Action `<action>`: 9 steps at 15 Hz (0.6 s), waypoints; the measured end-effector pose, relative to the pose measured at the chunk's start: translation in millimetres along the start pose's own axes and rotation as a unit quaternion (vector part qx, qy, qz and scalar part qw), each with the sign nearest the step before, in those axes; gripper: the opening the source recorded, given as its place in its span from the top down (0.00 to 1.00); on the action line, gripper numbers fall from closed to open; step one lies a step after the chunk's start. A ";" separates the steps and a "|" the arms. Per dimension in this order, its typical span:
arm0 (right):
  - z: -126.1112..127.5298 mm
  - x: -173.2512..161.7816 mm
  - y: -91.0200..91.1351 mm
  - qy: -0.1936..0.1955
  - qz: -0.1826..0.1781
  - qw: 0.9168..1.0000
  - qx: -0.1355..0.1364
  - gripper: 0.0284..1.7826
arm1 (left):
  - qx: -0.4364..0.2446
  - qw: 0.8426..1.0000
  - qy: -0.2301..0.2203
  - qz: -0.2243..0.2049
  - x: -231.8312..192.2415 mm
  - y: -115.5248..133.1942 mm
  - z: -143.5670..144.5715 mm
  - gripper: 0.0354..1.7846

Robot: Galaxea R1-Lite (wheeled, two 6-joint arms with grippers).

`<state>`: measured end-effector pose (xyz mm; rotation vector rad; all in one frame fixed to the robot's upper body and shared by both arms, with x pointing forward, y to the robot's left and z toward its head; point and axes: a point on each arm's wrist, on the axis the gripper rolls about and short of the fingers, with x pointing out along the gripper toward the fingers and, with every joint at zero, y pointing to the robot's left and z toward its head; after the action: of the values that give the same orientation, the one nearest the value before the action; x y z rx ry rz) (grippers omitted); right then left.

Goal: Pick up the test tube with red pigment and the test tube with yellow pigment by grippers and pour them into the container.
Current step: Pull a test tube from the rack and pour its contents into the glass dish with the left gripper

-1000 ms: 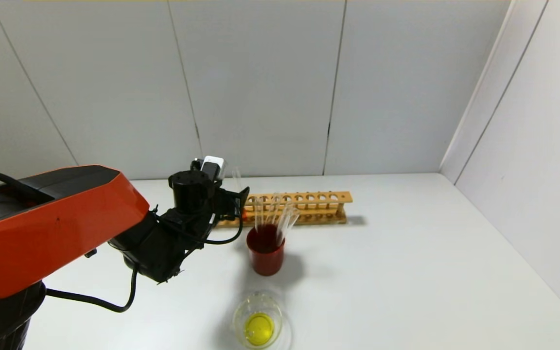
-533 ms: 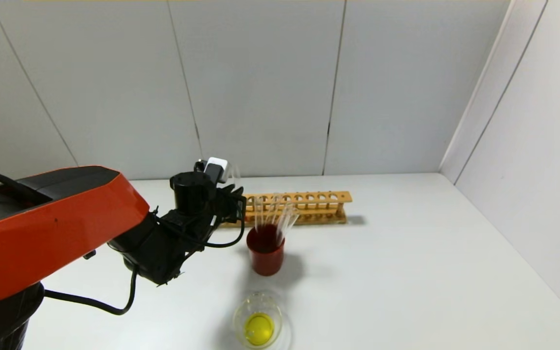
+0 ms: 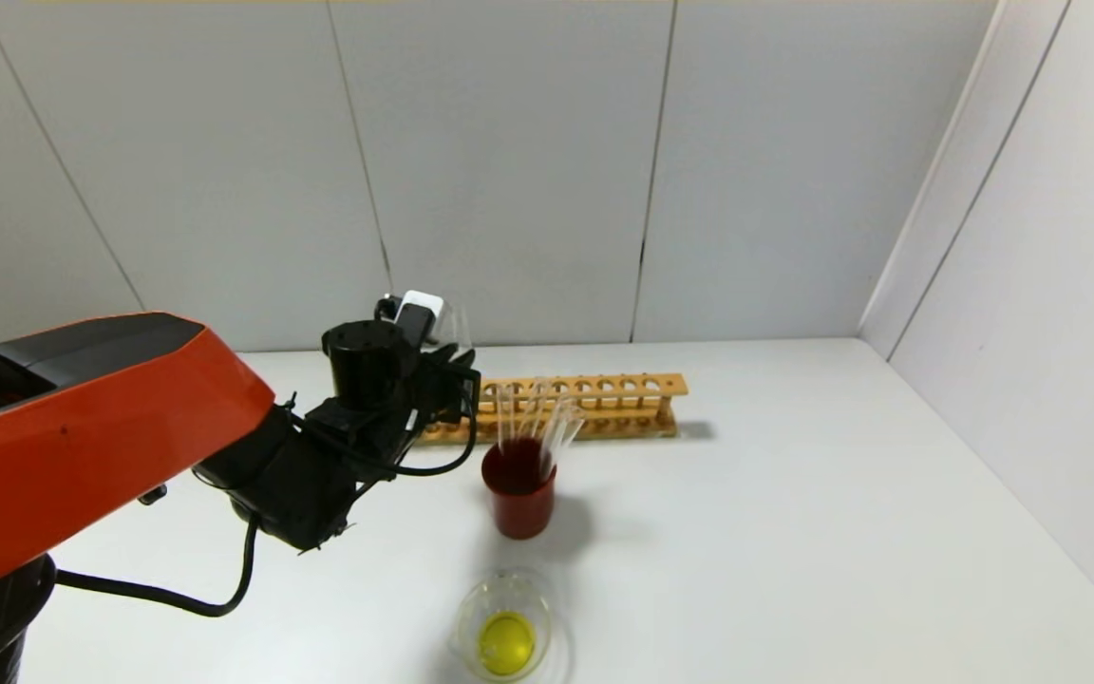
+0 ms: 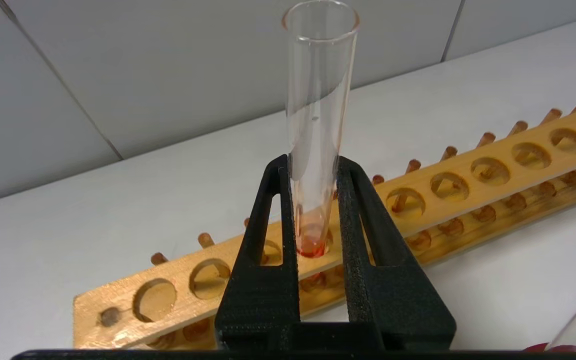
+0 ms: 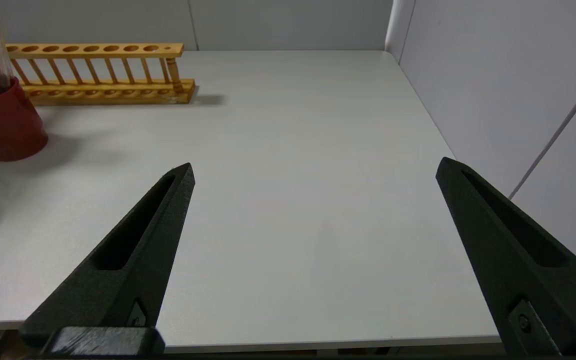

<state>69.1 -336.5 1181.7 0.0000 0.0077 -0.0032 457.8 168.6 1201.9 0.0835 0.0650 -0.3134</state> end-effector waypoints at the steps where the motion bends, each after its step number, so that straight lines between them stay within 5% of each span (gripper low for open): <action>1: 0.0 0.0 0.0 0.000 0.000 1.000 0.000 0.05 | 0.005 1.000 -0.006 0.000 -1.6 0.3 5.5 0.85; 9: 0.0 0.0 0.0 0.000 0.000 1.000 0.000 0.05 | 0.016 0.998 -0.054 -0.004 -36.3 6.7 75.6 0.85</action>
<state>69.1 -336.6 1181.7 0.0000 0.0077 -0.0036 429.3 179.1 1280.4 0.0984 -0.0458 -0.3273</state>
